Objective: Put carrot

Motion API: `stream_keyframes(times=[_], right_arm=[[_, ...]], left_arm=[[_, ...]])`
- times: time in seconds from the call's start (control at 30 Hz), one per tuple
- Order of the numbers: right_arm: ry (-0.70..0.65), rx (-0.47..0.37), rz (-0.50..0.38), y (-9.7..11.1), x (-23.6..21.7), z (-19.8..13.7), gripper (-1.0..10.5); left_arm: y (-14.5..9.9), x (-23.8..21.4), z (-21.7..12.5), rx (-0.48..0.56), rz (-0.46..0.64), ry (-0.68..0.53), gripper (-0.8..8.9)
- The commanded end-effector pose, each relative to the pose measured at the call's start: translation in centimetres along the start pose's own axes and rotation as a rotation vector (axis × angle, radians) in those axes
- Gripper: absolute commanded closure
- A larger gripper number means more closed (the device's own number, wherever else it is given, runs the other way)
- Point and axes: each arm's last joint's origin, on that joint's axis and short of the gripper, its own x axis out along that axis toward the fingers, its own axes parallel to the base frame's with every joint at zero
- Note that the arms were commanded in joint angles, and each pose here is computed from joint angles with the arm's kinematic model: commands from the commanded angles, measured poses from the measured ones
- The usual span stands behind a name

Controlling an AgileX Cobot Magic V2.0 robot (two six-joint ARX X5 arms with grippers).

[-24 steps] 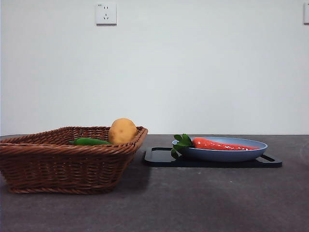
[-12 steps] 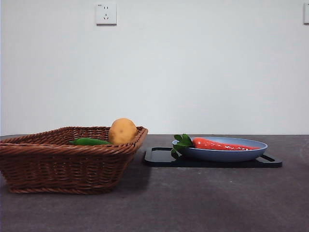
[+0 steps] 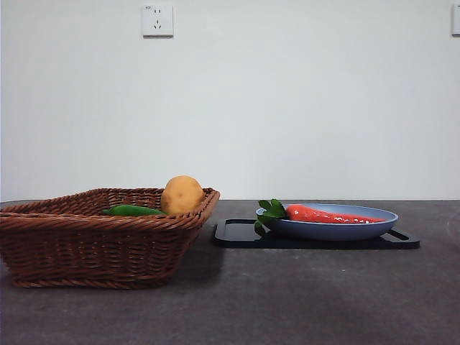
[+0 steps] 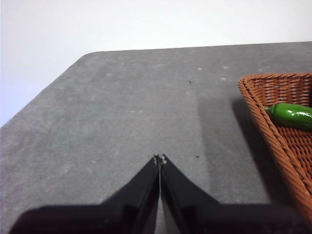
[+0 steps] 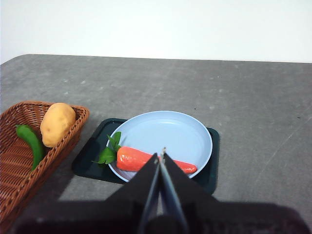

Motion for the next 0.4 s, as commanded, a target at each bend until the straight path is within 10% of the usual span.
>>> stream_keyframes(times=[0.03,0.4], right_arm=[[-0.018,0.013,0.0,0.04,-0.08,0.33,9.4],[-0.018,0.013,0.0,0.04,-0.08,0.32,9.4]], left_arm=[[0.04,0.03,-0.07,-0.007,0.007,-0.005,8.06],[0.04,0.03,-0.07,-0.007,0.007,-0.006,8.06]])
